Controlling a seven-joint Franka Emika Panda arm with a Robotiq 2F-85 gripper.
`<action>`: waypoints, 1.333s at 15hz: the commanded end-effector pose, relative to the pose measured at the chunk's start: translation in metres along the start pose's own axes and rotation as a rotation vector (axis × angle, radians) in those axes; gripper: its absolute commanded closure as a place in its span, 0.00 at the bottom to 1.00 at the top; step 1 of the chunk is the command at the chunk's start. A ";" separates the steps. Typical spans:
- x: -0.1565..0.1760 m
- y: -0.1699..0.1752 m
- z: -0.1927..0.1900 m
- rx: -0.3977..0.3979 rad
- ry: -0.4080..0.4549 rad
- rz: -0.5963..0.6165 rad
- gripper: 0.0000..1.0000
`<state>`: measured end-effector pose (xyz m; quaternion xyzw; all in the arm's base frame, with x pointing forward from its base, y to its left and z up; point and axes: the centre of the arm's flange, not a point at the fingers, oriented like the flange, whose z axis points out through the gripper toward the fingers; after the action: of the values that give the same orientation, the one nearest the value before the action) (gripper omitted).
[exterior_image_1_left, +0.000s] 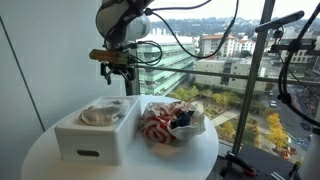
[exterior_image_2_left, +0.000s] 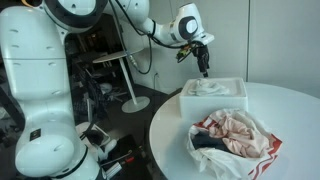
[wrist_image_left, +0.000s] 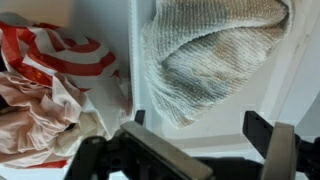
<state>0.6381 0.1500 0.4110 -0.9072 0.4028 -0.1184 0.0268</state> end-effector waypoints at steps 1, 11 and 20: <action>0.009 -0.037 0.039 -0.048 -0.024 -0.094 0.00; 0.006 -0.047 0.109 -0.211 -0.129 -0.209 0.00; 0.030 -0.046 0.109 -0.227 -0.135 -0.161 0.81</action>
<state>0.6997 0.1560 0.3115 -0.9402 0.3348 -0.0174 -0.0605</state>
